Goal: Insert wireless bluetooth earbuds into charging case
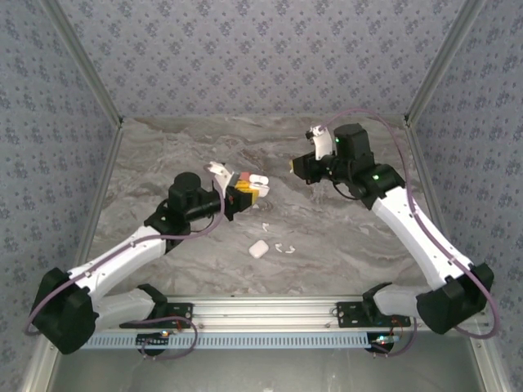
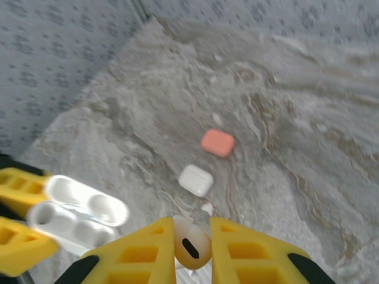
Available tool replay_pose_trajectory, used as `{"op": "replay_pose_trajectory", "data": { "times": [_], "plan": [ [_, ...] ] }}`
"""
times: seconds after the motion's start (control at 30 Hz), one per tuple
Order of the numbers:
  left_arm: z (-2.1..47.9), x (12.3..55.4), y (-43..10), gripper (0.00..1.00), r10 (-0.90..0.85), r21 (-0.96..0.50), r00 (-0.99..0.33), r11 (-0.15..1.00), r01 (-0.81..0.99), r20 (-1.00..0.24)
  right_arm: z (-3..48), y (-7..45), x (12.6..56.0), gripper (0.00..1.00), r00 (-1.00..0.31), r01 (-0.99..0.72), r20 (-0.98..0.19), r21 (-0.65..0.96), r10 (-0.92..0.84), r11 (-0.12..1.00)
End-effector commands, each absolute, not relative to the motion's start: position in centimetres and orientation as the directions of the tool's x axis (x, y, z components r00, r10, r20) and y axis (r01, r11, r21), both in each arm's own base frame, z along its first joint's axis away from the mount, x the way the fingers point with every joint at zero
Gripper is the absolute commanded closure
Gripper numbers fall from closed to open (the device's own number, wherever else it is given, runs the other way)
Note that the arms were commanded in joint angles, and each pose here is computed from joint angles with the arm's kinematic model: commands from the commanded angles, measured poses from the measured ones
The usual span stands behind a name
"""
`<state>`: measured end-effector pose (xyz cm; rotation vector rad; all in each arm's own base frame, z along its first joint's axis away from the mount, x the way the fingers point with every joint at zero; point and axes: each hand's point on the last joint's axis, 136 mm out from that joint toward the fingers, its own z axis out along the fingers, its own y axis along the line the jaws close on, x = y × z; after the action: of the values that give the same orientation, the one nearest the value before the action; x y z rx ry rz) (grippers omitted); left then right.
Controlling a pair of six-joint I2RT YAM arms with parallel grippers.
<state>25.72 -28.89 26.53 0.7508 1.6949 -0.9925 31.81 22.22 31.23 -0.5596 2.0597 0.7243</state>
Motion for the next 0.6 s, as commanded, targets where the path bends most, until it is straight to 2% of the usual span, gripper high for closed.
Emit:
{"op": "replay_pose_trajectory", "data": {
  "times": [0.0,0.23,0.57],
  "plan": [
    [31.3,25.0,-30.5,1.00,-0.051,-0.220,-0.217,0.378,0.899,-0.975,33.4,23.2,30.7,0.81,-0.427,-0.703,-0.894,0.235,-0.133,0.671],
    [31.8,24.6,-31.8,0.99,-0.051,-0.216,-0.211,0.340,0.915,-0.976,33.4,24.6,29.1,0.81,-0.374,-0.758,-0.908,0.181,-0.190,0.626],
    [31.8,24.5,-31.8,1.00,-0.053,-0.215,-0.209,0.344,0.914,-0.976,31.6,25.3,27.9,0.80,-0.384,-0.783,-0.889,0.170,-0.250,0.599]
  ]
}}
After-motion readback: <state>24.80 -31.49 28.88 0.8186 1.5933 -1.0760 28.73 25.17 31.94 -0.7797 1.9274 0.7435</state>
